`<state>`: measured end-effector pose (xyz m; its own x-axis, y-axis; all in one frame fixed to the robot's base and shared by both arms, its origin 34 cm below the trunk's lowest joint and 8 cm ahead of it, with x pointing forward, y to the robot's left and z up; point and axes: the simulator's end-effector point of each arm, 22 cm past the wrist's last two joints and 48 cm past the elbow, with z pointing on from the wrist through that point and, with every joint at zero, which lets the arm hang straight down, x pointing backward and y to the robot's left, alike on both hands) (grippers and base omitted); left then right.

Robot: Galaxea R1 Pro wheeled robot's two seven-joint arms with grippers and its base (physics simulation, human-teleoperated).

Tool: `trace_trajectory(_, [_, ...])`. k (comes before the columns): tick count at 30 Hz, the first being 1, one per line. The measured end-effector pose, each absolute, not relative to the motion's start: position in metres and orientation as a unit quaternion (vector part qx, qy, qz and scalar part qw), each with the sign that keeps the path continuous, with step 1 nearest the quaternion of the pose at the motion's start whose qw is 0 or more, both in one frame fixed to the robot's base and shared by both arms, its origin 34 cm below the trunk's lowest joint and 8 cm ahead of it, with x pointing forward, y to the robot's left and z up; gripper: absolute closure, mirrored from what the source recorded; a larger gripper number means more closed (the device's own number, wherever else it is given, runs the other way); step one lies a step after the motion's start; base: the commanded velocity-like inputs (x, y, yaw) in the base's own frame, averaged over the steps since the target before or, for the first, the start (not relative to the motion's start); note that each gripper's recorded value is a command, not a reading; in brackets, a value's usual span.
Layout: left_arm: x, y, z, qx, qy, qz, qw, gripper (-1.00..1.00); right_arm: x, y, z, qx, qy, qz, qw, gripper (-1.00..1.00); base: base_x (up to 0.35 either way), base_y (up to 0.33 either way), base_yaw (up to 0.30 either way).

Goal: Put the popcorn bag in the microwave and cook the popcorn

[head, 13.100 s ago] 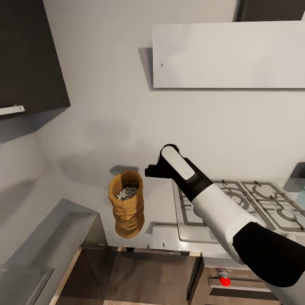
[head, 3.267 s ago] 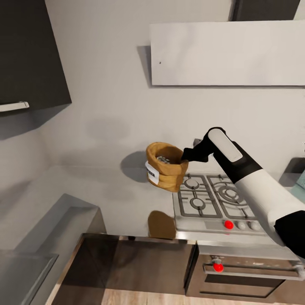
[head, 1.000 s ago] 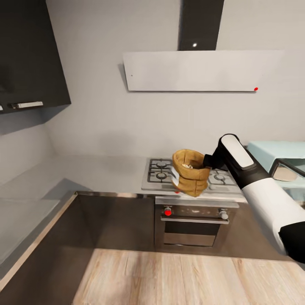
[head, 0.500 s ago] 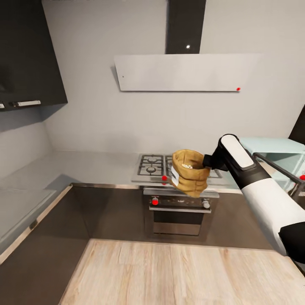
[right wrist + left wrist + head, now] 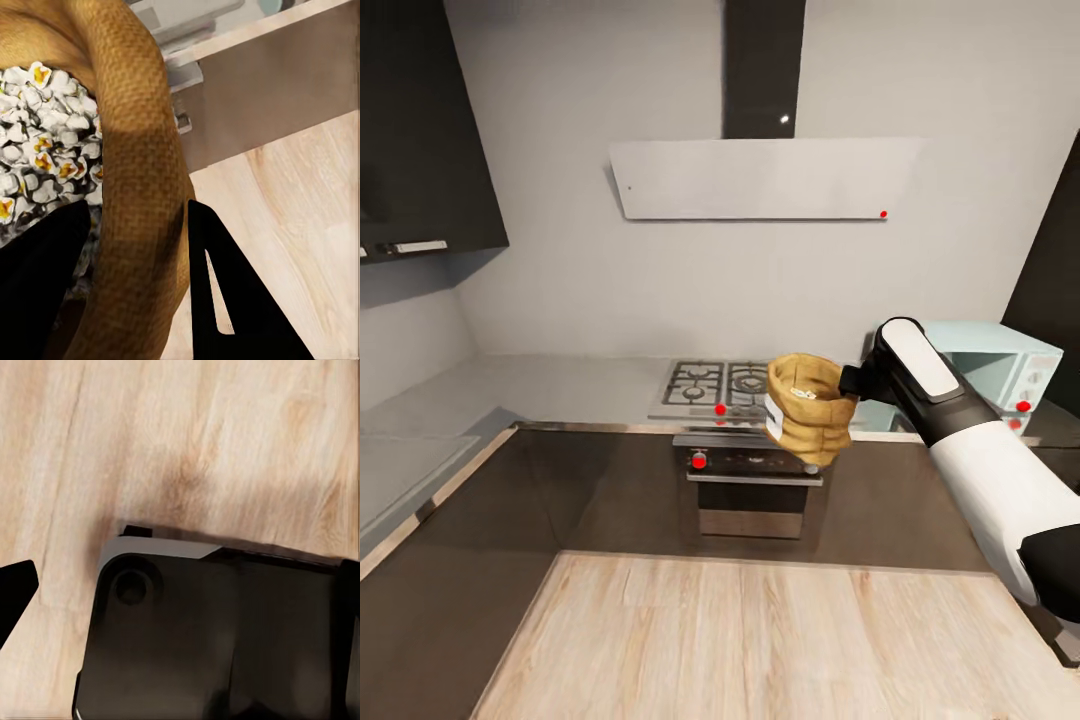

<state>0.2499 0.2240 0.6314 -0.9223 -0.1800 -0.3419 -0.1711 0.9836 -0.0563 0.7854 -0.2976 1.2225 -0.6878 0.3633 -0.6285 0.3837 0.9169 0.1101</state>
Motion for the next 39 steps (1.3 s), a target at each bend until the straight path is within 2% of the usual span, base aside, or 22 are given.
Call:
trace_trajectory(29, [0.25, 0.224, 0.631, -0.088, 0.98, -0.013, 0.176, -1.0, 0.786, -0.3, 1.22, 0.205, 0.919, -0.018, 0.336, 1.0, -0.273, -0.205, 0.0])
trace_trajectory(39, [0.254, 0.222, 0.632, -0.092, 0.98, -0.012, 0.177, -1.0, 0.781, -0.304, 1.207, 0.206, 0.923, -0.023, 0.325, 1.0, -0.09, -0.323, -0.254])
